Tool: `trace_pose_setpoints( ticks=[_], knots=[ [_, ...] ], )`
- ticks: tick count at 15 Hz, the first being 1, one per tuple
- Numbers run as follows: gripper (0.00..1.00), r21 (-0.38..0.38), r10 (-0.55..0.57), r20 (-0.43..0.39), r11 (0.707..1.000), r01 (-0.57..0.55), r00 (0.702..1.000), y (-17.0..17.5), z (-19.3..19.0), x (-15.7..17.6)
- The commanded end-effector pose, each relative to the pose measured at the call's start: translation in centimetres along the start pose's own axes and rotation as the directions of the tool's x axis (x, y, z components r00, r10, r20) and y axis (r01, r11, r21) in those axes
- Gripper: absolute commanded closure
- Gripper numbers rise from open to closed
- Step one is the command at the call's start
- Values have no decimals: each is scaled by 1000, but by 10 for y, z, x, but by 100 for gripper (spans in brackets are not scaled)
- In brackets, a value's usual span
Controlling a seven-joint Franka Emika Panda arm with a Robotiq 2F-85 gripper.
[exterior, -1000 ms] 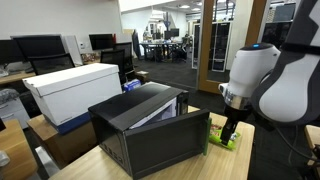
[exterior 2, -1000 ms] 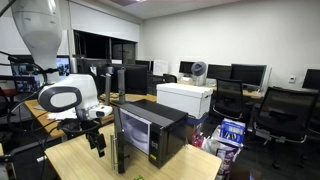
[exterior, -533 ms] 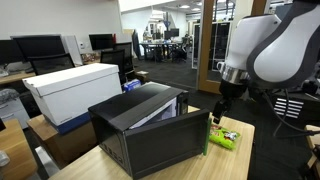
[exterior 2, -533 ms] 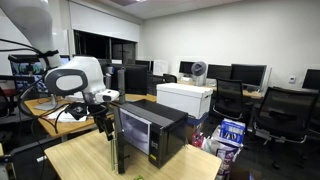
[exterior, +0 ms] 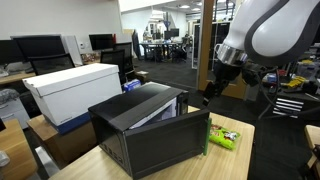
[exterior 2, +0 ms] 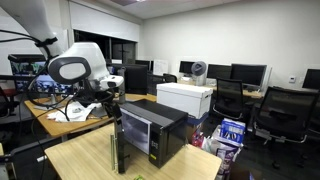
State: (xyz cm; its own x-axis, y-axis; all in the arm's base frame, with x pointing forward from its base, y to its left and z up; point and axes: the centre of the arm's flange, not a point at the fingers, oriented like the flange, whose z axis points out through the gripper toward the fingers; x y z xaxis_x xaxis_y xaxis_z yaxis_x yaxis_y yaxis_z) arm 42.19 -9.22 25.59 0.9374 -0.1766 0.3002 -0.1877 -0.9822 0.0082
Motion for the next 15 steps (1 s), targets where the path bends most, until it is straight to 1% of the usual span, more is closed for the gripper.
trace_pose_setpoints(
  ticks=[1,4,11,12,13,14,15],
  knots=[
    [0,-5,16,-63,1000,-17,998,7,17,12],
    [0,-32,28,-101,999,-32,994,10,42,20],
    [0,-88,5,-133,996,-17,991,10,109,49],
    [0,-95,-1,-124,995,-11,992,11,120,53],
    [0,-92,-13,-98,996,4,995,12,130,54],
    [0,-59,-41,-30,998,39,999,11,136,54],
    [0,-6,-73,39,997,73,997,7,144,52]
  ],
)
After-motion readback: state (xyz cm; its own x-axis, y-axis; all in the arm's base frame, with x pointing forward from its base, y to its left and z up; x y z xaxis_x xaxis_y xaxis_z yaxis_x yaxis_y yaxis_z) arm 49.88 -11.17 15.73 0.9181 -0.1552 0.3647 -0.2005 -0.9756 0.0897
